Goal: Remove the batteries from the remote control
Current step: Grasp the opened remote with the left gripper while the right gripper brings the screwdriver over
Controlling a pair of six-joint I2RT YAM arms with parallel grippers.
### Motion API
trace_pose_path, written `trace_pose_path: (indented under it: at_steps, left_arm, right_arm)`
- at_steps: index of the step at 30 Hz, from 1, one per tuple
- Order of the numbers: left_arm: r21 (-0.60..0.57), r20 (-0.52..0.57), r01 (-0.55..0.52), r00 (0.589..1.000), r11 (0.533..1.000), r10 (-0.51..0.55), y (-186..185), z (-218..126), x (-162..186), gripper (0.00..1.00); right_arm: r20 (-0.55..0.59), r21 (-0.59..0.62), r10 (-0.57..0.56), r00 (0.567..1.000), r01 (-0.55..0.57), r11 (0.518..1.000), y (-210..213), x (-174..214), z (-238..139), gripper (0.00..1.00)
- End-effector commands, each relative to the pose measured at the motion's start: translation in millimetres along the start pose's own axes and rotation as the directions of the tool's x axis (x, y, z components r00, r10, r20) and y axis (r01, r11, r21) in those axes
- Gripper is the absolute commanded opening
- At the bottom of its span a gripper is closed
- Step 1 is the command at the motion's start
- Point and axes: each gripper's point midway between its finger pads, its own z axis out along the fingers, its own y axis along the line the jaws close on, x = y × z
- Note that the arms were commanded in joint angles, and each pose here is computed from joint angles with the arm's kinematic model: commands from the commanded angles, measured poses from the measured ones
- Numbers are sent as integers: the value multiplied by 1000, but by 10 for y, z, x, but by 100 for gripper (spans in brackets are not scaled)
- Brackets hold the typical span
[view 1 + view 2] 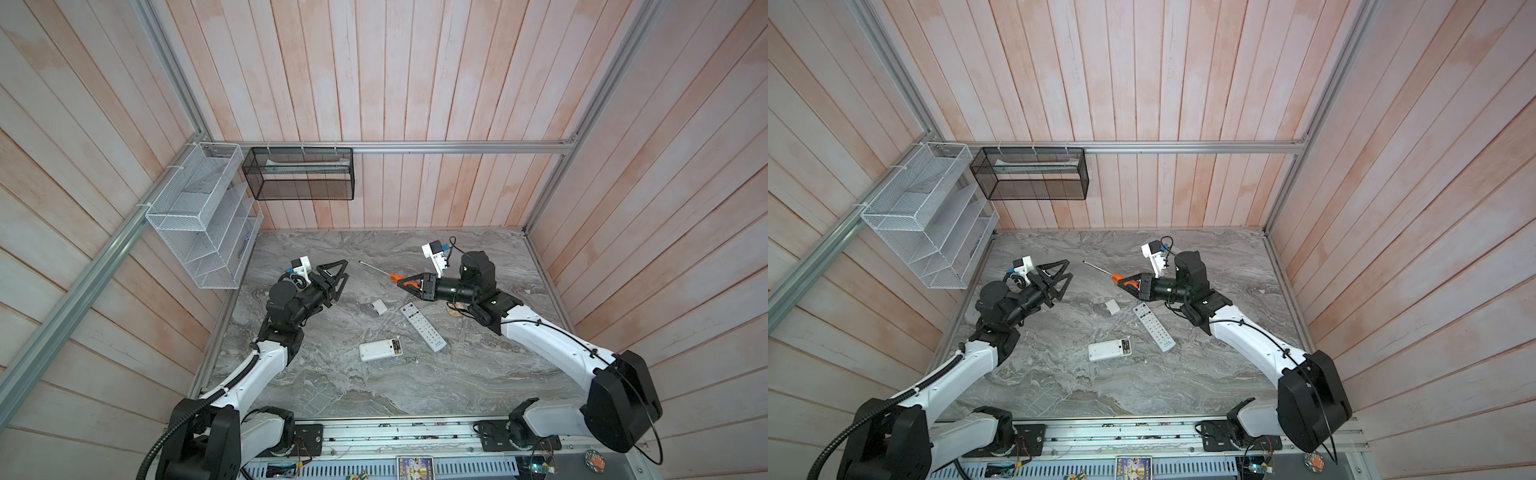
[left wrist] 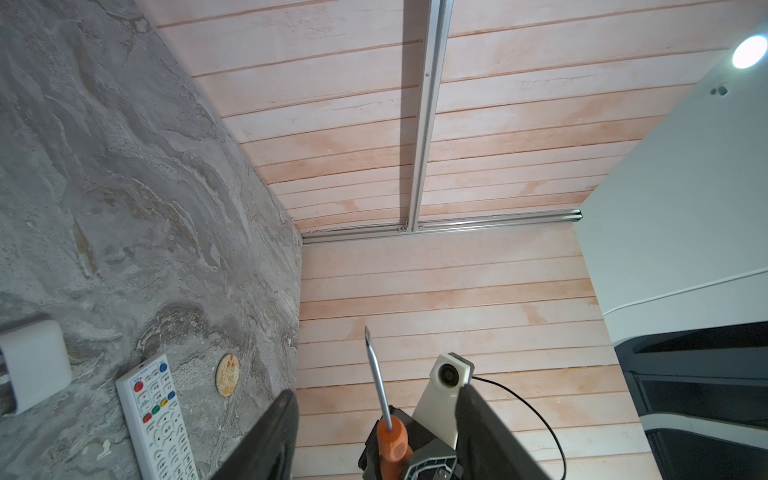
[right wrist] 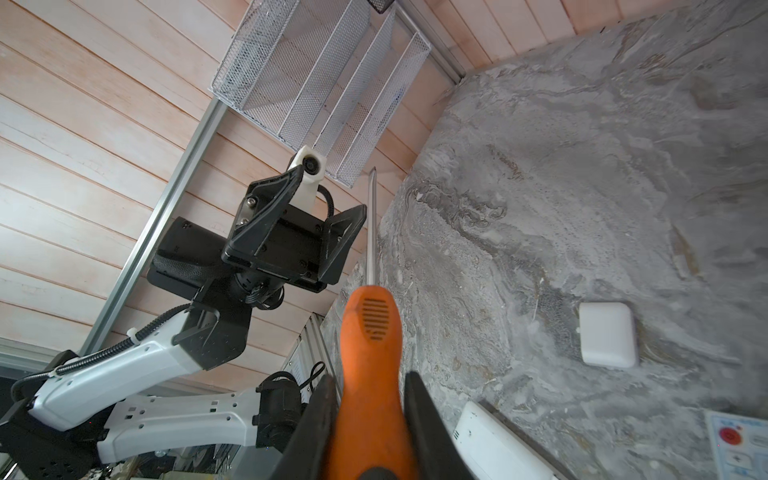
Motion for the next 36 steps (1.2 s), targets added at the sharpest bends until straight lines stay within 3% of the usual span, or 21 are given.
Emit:
trace_pose_path:
  at_steps: [1,3,6,9,12,13,16,20,23,26,29,36]
  left_arm:
    - [-125,-123,-131,986,983,115,259,-83,144,74]
    - [-176,-228,-267,948,947,224,317,-102,226,77]
    - [-227,-391,-452,854,863,344,419,-122,347,83]
    - [-205,-540,-597,730,775,420,516,-106,538,87]
    - [-132,-659,-751,554,647,508,576,-59,737,90]
    - [-78,-692,-792,480,606,539,590,-51,822,90]
    - [143,-751,-891,187,432,633,659,-115,1089,93]
    - [377,-767,-897,-163,231,621,972,-326,1317,100]
    - [510,-745,-848,-350,146,568,1267,-483,1413,100]
    - [604,-686,-790,-447,106,574,1409,-533,1481,100]
    - [664,-620,-745,-496,69,608,1527,-513,1552,100]
    - [669,-594,-741,-491,53,637,1820,-401,1628,99]
  right_arm:
    - [-12,72,-17,1000,17,997,-19,-59,-212,11]
    - [-48,136,-10,999,17,991,-79,-25,-318,11]
    - [-111,252,-36,993,63,966,-111,29,-488,10]
    - [-181,332,-36,983,96,938,-123,99,-641,11]
    - [-262,415,-6,965,118,902,-186,183,-764,11]
    - [-291,438,1,957,133,889,-204,207,-804,11]
    - [-318,501,31,947,141,854,-246,242,-921,11]
    - [-358,565,65,932,161,809,-298,340,-1067,11]
    - [-414,589,108,904,176,789,-379,531,-1120,11]
    - [-461,605,142,876,193,773,-450,710,-1131,10]
    - [-486,604,168,858,191,774,-474,864,-1118,10]
    - [-471,564,190,862,128,816,-446,1043,-1032,10]
